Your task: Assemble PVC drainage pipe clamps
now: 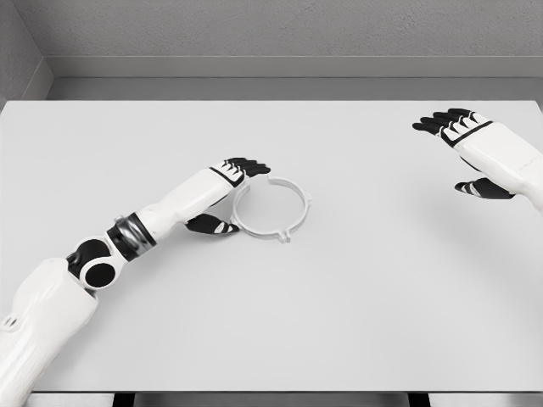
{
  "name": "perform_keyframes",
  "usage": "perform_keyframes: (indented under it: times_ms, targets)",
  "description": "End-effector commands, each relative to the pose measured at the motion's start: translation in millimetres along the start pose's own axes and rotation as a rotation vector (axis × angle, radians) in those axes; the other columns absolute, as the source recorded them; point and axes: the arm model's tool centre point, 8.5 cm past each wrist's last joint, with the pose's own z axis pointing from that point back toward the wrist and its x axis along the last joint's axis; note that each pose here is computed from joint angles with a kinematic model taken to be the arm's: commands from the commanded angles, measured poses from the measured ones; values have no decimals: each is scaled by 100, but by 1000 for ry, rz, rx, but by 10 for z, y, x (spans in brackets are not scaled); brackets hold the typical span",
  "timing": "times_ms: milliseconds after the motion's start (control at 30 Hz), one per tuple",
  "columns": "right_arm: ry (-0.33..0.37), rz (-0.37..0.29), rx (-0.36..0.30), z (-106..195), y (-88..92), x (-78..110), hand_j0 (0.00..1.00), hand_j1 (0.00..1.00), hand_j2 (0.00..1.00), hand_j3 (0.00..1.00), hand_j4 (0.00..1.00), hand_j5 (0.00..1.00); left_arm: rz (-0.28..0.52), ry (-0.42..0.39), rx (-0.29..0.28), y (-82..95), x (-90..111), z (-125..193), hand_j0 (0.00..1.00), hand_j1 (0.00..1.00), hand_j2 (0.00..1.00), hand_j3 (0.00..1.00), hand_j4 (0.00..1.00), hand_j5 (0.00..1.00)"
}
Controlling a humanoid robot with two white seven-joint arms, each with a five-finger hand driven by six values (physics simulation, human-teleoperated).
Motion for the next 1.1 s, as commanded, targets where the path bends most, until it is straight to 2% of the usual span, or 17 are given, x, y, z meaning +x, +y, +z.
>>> perform_keyframes:
  times_ms: [0,167,367,633,1067]
  targets:
    - [-2,-7,-6,2,-8,0,100,100,100,100,100,100,7,-1,7,5,5,-6,100,100,100,100,100,100]
    - [-2,-6,-7,2,-12,3,100,100,100,100,100,100,4,2,7,27,-12,11,100,100,100,100,100,100]
    - [-5,-9,-7,-4,-7,9,100,100,100,100,100,100,-23,32,-9,126,-125,175,100,100,100,100,100,100]
    - [-5,-9,-8,-4,-7,9,100,100,100,100,100,100,-33,50,-15,150,-197,158,100,100,100,100,100,100]
    - [-3,-8,-8,0,-10,6,100,100,100,100,100,100,-7,35,-11,60,-146,25,100,100,100,100,100,100]
